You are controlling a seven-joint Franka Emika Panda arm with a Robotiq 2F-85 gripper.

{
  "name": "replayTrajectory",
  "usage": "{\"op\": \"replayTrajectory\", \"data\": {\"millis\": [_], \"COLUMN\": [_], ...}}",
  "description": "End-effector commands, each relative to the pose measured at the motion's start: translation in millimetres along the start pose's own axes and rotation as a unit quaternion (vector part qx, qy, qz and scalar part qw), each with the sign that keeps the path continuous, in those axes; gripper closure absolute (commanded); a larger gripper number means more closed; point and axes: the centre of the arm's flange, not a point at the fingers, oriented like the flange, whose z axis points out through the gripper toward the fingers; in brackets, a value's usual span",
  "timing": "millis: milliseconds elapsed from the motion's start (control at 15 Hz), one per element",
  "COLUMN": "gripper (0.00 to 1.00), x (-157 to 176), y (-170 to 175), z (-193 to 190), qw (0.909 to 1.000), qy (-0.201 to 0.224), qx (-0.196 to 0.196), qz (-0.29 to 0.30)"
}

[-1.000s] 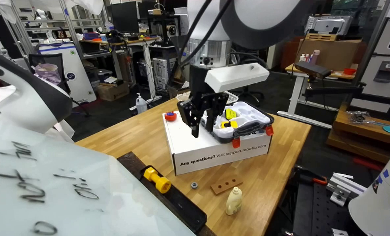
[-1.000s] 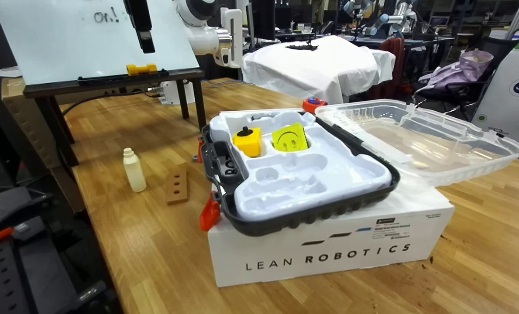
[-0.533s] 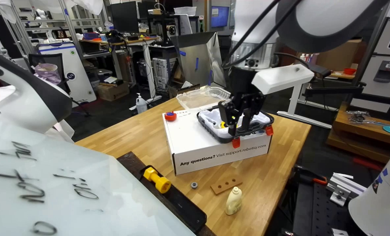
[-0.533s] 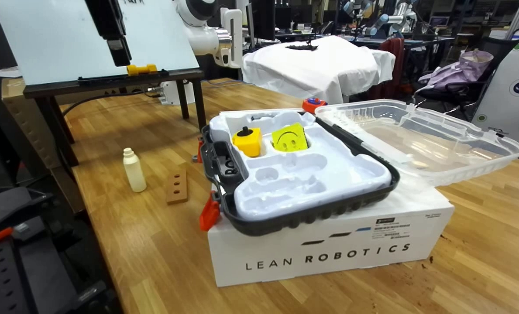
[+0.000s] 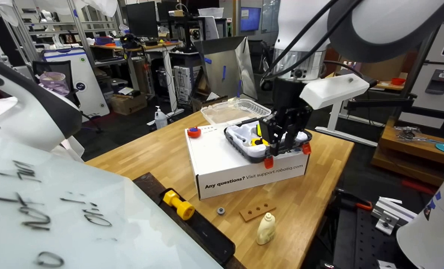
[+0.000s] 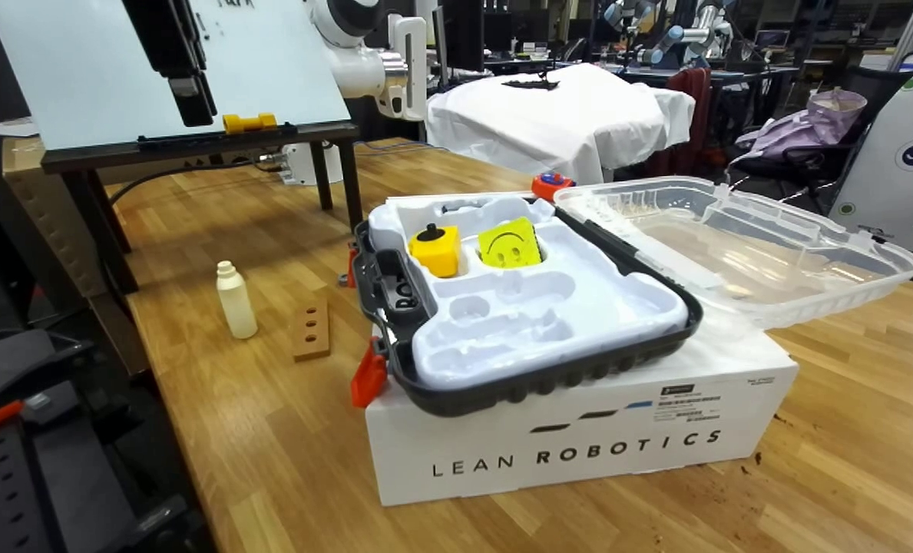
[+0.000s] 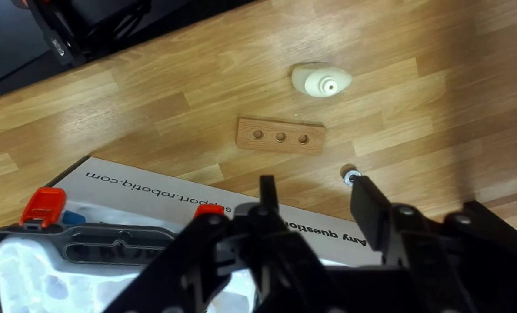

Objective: Pick up the yellow object from the top of the box and place it on the whiteboard stand

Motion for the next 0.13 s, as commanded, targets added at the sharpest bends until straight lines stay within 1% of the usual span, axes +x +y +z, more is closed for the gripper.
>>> {"op": "replayTrajectory", "data": {"millis": [0,67], "gripper": [0.51,0.51], "x": [0.1,0.2], "y": [0.0,-0.1], "z": [-0.1,-0.2], "qw": [1.0000,1.0000], "qy": [0.000,0.000], "qx": [0.000,0.000], "qz": [0.000,0.000]}}
